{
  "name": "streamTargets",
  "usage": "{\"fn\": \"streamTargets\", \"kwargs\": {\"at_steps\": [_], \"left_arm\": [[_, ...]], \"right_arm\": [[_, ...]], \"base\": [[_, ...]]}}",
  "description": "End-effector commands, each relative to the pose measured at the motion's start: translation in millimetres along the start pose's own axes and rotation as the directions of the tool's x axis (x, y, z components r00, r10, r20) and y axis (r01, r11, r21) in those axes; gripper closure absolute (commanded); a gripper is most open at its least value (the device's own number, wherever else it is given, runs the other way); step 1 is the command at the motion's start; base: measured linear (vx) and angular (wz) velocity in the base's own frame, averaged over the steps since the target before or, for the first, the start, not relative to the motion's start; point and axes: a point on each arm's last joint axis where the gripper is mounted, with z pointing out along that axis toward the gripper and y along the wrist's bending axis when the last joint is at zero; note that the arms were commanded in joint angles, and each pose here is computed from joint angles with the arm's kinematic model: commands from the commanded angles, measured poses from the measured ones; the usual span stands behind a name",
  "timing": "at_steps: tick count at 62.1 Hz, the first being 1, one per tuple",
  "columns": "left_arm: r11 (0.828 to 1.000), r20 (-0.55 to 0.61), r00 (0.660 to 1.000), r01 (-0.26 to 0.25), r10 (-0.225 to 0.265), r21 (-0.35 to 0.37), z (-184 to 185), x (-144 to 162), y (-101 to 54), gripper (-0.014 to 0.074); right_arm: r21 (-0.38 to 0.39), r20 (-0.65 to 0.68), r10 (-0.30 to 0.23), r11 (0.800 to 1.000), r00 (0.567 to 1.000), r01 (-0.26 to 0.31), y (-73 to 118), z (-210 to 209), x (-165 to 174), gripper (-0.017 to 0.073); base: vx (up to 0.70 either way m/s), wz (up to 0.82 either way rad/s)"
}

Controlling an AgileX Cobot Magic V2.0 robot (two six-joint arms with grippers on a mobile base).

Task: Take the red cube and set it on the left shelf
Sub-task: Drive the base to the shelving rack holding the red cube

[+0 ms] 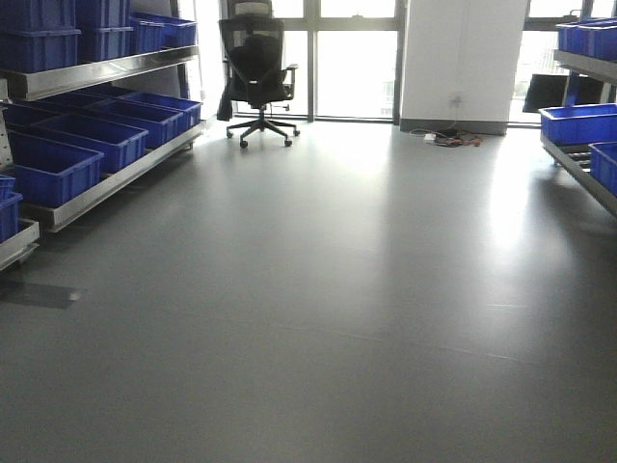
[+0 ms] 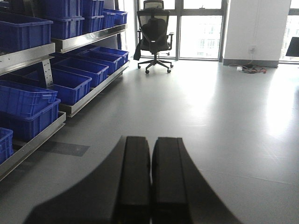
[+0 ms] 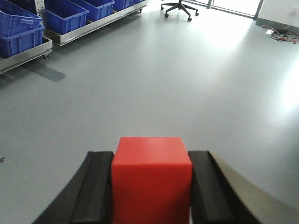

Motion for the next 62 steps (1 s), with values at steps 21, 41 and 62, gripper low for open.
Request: {"fn": "streamTargets", "kwargs": {"at_steps": [21,41,62], "left_arm": [[1.0,0.069,0.998,0.013,-0.013,-0.002,-0.2,0.1,0.4,0.0503],[1.0,0.069,0.998,0.013,-0.013,-0.001,-0.2,0.1,0.3,0.0503],[1.0,0.069,0.998,0.013,-0.013,-0.001,-0.2,0.1,0.3,0.0503]], "right_arm": [[-0.003,0.097,-0.031,1.0,0.995,0.031,0.1,-2.5,-15.3,0.0428],[-0.003,0.097,-0.031,1.0,0.995,0.031,0.1,-2.5,-15.3,0.0428],[-0.003,0.097,-0.031,1.0,0.995,0.031,0.1,-2.5,-15.3,0.0428]], "base": [[0.7,0.29],[0.69,0.38],[0.68,0.37]]}}
